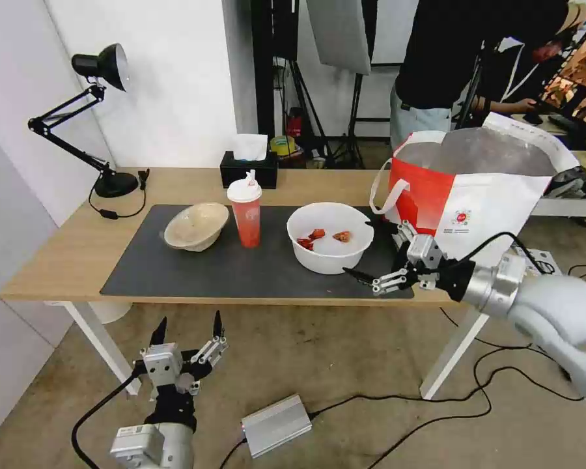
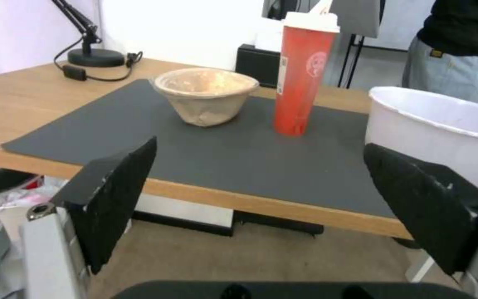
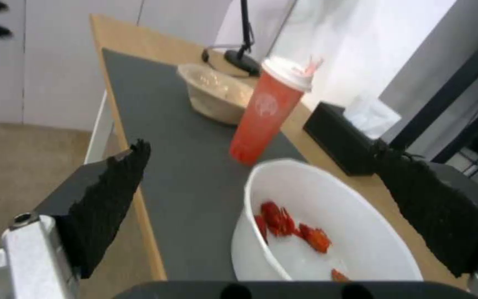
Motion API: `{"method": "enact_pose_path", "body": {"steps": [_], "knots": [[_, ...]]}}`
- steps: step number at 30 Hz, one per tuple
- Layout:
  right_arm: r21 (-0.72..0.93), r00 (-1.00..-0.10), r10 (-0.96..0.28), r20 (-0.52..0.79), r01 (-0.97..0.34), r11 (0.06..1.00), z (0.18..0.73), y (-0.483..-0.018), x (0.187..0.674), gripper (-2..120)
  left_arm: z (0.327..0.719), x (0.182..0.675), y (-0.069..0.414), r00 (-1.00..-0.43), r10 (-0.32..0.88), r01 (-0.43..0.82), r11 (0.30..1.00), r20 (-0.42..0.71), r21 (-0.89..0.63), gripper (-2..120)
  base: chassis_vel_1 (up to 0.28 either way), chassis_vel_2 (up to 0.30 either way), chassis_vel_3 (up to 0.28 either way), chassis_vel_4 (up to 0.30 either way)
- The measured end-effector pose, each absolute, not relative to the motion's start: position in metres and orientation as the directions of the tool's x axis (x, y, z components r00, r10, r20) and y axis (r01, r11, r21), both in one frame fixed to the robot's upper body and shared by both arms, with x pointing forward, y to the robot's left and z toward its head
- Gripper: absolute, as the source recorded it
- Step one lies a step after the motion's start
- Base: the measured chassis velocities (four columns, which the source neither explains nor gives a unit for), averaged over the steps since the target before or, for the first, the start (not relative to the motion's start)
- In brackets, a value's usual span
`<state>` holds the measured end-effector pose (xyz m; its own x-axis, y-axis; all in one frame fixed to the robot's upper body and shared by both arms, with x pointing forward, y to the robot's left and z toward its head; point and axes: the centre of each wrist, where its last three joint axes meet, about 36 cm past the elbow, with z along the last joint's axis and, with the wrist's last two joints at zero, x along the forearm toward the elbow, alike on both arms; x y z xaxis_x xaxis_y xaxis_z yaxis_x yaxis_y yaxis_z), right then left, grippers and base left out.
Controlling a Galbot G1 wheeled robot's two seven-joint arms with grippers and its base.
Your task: Pick up the trash from the table and place it into the takeout bag.
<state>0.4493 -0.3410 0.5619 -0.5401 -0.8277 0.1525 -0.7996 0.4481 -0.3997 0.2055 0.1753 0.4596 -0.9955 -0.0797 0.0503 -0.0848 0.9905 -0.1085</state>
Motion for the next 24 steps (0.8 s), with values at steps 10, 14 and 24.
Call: {"method": "enact_pose_path", "body": {"steps": [10,14,24], "knots": [[-0.399,-0.479,-0.848,0.227,-0.840,0.368,0.552,-0.337,0.491,100,0.457,0.206,0.174,-0.995,-0.083,-0.089,0.989,0.053,-0.115,100,0.000,0.000,0.000,0.000],[-0.420,-0.445,-0.858,0.257,-0.851,0.315,0.562,-0.330,0.513,100,0.456,0.205,0.173,-0.995,-0.088,-0.094,0.988,0.054,-0.119,100,0.000,0.000,0.000,0.000],[-0.457,-0.413,-0.859,0.302,-0.854,0.250,0.568,-0.314,0.540,100,0.454,0.204,0.171,-0.994,-0.093,-0.100,0.987,0.062,-0.125,100,0.000,0.000,0.000,0.000]]}}
